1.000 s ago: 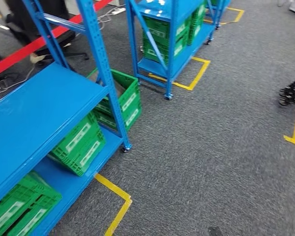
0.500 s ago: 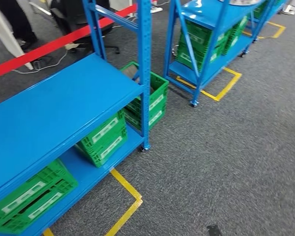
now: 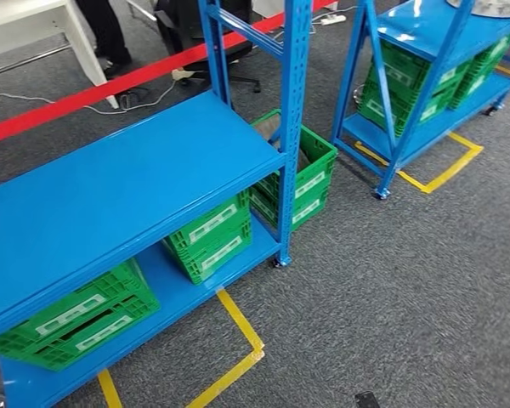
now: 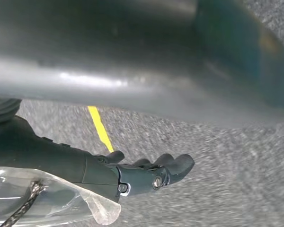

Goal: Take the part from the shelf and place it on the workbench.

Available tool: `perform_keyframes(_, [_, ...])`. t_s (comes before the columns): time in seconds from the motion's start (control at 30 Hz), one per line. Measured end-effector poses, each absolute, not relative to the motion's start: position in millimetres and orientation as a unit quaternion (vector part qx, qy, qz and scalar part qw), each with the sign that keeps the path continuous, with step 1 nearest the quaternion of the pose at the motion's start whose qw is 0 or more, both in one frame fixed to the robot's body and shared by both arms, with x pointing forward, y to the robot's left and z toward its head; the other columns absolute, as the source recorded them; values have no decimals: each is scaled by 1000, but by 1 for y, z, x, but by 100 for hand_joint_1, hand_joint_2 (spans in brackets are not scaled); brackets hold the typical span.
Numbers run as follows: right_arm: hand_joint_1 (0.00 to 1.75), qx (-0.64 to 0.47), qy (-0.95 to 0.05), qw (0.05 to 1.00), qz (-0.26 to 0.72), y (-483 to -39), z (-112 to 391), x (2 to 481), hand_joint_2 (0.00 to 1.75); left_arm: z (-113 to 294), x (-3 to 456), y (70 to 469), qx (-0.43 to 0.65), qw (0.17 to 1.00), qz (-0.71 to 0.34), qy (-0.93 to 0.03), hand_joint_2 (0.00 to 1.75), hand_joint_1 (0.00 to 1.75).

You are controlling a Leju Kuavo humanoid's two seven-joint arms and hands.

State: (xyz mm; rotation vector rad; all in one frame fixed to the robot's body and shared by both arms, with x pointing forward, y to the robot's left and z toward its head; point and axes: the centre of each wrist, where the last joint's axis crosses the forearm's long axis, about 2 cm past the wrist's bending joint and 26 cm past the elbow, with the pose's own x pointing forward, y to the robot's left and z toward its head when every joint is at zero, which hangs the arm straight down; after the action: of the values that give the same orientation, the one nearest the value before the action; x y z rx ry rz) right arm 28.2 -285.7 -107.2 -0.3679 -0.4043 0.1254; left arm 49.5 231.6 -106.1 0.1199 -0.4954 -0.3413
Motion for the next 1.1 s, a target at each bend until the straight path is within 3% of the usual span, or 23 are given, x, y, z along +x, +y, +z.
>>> perform_keyframes(1.1, [0, -169, -211, 961, 64, -275, -107, 35, 0, -107, 46, 237, 69, 953, -162, -245, 0, 0])
